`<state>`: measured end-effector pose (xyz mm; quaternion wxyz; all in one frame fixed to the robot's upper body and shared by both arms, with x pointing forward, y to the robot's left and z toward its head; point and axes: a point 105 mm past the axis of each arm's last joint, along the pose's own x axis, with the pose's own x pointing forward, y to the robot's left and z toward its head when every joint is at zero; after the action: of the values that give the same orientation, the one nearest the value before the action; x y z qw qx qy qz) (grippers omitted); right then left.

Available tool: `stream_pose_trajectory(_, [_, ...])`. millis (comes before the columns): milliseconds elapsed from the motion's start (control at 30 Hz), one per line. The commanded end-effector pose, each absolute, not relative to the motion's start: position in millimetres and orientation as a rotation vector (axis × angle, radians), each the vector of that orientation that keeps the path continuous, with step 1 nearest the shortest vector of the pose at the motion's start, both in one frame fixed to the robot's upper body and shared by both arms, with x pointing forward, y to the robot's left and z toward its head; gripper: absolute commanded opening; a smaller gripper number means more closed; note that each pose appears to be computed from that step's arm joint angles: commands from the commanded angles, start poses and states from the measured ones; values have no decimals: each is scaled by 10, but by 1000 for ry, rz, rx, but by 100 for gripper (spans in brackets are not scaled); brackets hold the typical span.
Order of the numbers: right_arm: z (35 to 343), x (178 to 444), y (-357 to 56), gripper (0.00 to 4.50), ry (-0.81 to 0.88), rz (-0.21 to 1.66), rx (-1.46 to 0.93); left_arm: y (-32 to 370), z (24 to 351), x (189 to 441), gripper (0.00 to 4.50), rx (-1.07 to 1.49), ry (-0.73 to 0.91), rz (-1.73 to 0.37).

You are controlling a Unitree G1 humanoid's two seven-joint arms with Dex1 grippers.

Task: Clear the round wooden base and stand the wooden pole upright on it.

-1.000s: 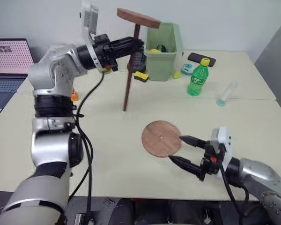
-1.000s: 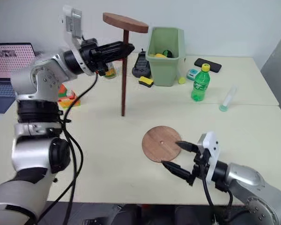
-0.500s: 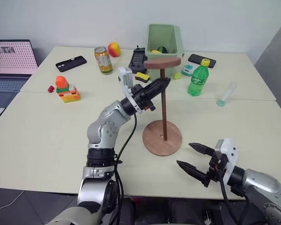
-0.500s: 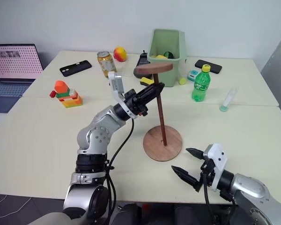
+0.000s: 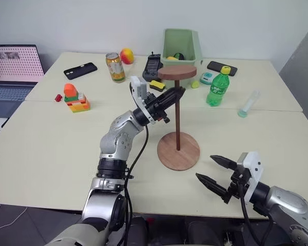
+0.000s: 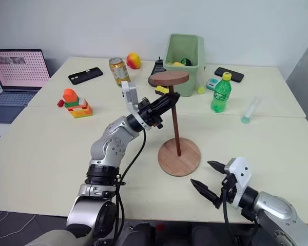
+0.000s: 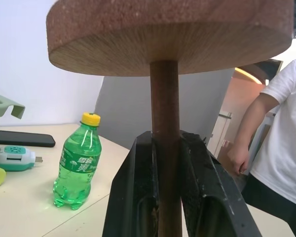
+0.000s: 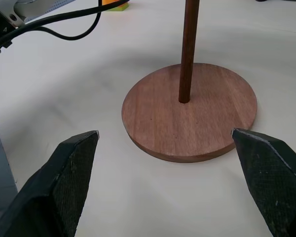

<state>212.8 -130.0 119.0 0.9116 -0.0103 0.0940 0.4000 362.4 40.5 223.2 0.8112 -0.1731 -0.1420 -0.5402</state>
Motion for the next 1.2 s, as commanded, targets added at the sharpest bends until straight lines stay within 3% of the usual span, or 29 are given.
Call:
stream_pose_trajectory(33, [1331,2131,-1251,450,141,840,-36,414,2254,3635,25,-303,-327,-1160])
stream_pose_trajectory(300, [1324,2158,-1255,450,157,824,-49,395,2031,3277,25,-123,-308,-1325])
stream_pose_trajectory(533, [1322,2158,-1259,450,165,817,-43,657,1504,3365,25,-47,-118,-1237])
stream_pose_trajectory(1200, [1315,2201,-1242,450,183,791,-2,628,994,3212,25,74,97,-1308])
